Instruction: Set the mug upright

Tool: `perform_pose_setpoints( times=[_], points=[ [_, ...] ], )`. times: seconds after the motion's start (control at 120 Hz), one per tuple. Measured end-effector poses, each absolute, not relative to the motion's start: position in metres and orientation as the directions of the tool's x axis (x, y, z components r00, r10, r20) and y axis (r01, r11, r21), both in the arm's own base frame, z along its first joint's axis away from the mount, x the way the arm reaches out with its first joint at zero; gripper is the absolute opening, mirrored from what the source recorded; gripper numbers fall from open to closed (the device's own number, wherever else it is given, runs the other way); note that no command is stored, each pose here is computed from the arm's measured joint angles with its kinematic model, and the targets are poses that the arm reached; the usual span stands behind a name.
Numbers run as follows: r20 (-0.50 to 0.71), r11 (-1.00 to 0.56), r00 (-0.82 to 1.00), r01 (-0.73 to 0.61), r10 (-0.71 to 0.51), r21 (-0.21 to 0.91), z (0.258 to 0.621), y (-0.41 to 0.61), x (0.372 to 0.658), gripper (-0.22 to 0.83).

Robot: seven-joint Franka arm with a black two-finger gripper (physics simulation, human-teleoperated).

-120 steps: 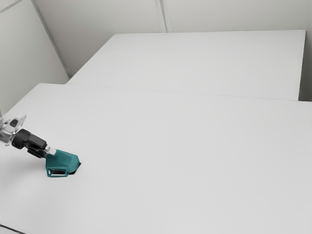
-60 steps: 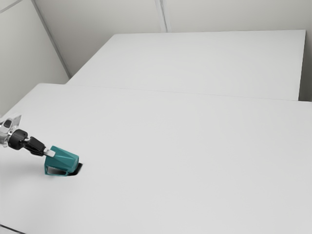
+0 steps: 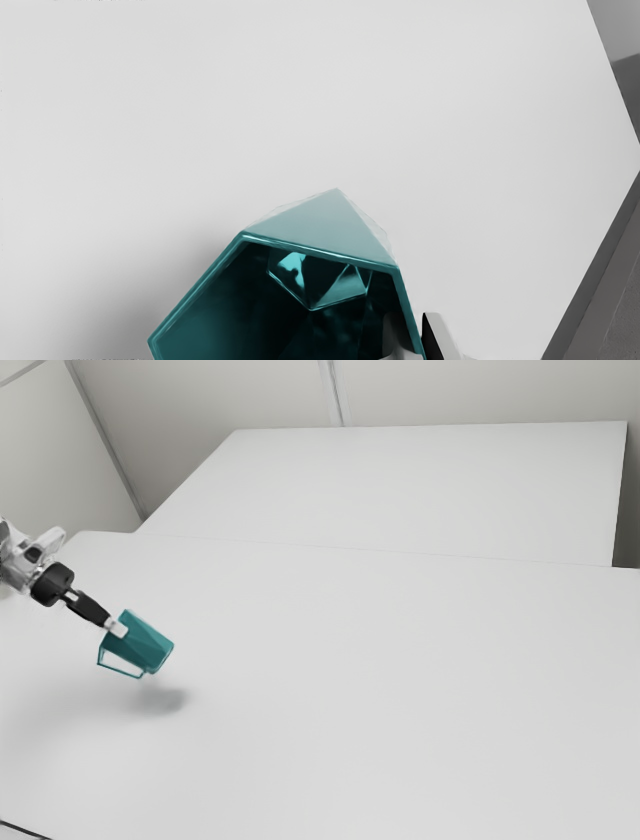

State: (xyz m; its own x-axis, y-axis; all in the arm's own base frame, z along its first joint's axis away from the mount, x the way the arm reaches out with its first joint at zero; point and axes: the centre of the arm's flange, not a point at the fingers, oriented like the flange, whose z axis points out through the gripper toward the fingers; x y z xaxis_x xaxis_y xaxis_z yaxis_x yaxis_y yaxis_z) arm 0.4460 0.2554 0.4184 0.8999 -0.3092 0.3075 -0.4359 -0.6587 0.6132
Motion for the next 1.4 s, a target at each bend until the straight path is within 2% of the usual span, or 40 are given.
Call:
perform_pose_setpoints(
  times=[0.233, 0.367, 0.433, 0.533, 0.733, 0.867, 0.967, 1.4],
  points=[
    [0.153, -0.765, 0.823, -0.565, -0.547, 0.309, 0.463, 0.169, 0.495, -0.17],
    [0.073, -0.772, 0.788, -0.614, -0.612, 0.165, 0.467, 0.101, 0.522, -0.17],
    [0.042, -0.781, 0.789, -0.614, -0.613, 0.119, 0.458, 0.073, 0.527, -0.17],
    [0.024, -0.82, 0.823, -0.568, -0.568, 0.076, 0.441, 0.057, 0.526, -0.17],
    [0.043, -0.92, 0.92, -0.39, -0.389, 0.026, 0.425, 0.073, 0.516, -0.17],
    [0.068, -0.941, 0.939, -0.338, -0.337, 0.006, 0.422, 0.051, 0.522, -0.17],
    [0.086, -0.955, 0.951, -0.297, -0.296, -0.001, 0.42, 0.041, 0.526, -0.17],
    [0.061, -0.994, 0.993, -0.105, -0.104, 0.012, 0.375, 0.045, 0.527, -0.17]
  ],
)
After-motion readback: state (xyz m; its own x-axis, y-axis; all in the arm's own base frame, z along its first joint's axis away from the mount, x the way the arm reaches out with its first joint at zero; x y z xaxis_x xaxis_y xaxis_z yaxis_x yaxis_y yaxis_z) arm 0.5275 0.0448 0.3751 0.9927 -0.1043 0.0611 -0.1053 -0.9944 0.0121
